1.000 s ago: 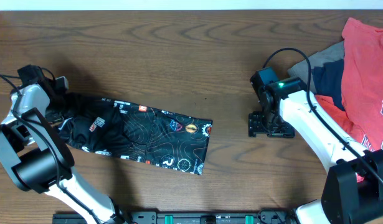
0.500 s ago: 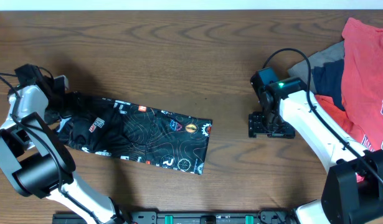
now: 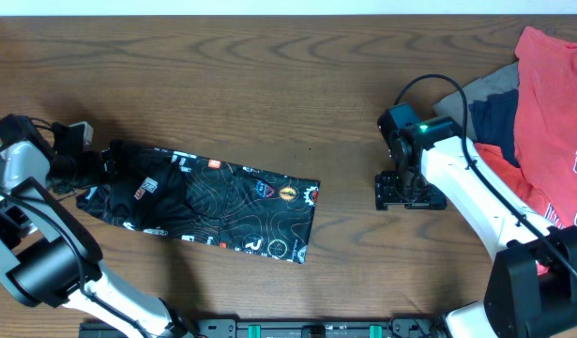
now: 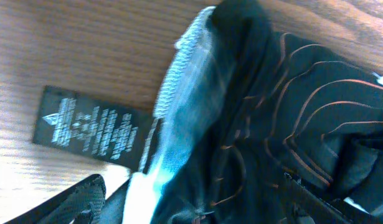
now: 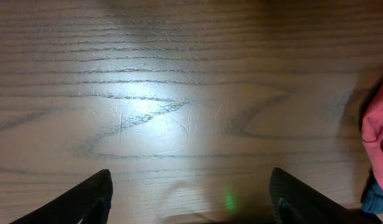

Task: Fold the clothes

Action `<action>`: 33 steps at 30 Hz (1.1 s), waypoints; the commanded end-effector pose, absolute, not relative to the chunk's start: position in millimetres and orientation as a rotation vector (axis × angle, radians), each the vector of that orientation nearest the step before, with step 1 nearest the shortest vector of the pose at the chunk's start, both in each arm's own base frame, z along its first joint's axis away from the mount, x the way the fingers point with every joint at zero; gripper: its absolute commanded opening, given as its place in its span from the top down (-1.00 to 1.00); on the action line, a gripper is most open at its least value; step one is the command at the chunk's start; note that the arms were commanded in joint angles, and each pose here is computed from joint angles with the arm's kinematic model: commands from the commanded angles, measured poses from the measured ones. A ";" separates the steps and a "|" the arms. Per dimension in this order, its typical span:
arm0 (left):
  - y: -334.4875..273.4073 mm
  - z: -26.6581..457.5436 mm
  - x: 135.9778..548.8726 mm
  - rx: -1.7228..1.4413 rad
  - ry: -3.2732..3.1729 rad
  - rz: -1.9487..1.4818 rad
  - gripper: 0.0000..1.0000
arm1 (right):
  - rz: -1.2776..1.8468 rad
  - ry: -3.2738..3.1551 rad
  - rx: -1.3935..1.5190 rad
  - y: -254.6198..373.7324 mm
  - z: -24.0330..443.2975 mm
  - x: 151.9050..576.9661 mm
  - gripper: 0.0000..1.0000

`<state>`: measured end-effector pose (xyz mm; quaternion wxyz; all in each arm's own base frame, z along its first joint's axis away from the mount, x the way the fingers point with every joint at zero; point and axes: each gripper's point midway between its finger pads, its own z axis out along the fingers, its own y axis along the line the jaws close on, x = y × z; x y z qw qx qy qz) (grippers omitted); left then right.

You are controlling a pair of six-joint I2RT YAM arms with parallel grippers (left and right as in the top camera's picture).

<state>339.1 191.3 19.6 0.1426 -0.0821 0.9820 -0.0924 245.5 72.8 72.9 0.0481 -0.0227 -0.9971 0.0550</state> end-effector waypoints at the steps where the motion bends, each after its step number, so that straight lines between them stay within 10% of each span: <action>1: 188.9 25.5 343.0 -0.189 2.802 -0.279 -0.80 | 0.199 -3.038 -0.050 66.7 72.4 245.4 -0.57; 17: 178.0 -5.0 342.1 -0.207 2.827 -0.405 -0.58 | 0.205 -3.025 -0.051 65.4 72.9 242.4 -0.58; 33: 175.8 -5.7 340.3 -0.233 2.834 -0.423 0.88 | 0.204 -3.023 -0.073 61.7 72.9 243.3 -0.58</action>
